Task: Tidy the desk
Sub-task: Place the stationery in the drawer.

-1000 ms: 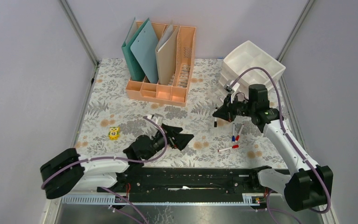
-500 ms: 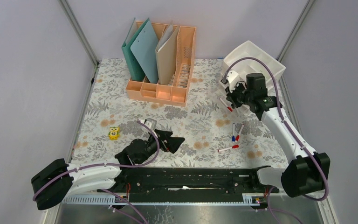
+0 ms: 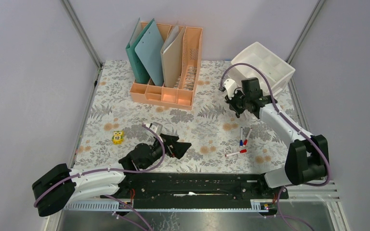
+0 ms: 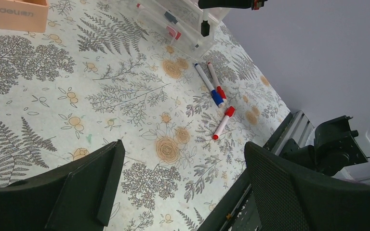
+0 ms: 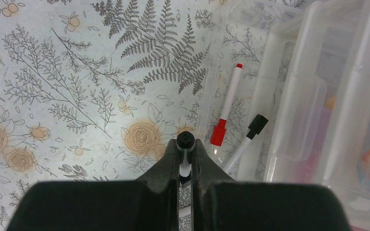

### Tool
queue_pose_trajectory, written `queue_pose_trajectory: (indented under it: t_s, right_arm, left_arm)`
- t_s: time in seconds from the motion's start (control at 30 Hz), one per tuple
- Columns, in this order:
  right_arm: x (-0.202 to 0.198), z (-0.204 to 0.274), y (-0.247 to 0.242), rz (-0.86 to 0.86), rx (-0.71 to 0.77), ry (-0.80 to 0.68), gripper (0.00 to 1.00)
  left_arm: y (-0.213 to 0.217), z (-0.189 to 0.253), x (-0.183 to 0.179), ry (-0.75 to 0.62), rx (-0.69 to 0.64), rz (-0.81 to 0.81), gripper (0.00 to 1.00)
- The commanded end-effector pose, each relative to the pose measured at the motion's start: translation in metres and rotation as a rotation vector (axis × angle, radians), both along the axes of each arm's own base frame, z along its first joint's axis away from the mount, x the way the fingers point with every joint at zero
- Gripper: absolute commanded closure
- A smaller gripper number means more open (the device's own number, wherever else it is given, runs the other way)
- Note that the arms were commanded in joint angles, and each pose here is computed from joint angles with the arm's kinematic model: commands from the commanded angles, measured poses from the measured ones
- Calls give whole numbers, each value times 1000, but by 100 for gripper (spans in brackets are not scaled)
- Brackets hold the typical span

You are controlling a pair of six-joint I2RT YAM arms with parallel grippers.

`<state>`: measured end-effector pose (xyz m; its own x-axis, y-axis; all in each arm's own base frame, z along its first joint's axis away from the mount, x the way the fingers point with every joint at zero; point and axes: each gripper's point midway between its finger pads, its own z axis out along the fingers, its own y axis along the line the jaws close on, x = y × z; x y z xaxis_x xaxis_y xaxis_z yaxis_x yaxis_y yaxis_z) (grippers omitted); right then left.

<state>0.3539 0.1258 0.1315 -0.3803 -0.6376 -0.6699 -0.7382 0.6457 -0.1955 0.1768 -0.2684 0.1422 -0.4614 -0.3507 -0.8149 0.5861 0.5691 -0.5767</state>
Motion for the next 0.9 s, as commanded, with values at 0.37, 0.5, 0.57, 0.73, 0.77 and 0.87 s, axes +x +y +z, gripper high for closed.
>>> queue_pose_trajectory:
  t_s: [0.37,0.5,0.57,0.73,0.77,0.87]
  right_arm:
    - [13,-5,4,8,-19,-4,100]
    - [13,-5,4,8,-19,-4,100]
    - [13,-4,4,9,-18,-7,100]
    - [19,19,5,7,-1,-64,100]
    - [22,28,6,7,5,-86,100]
    - [30,51,9,7,22,-141,100]
  left_arm:
    - [0,2,-3,-19,-24,-20,1]
    - [1,0,-4,-15,-23,-23,1]
    - [1,1,-4,-14,-26,-22,1]
    - [0,1,-4,-13,-28,-23,1]
    - [0,0,-4,-13,-27,-24,1]
    - [-1,1,-4,-13,-30,-27,1]
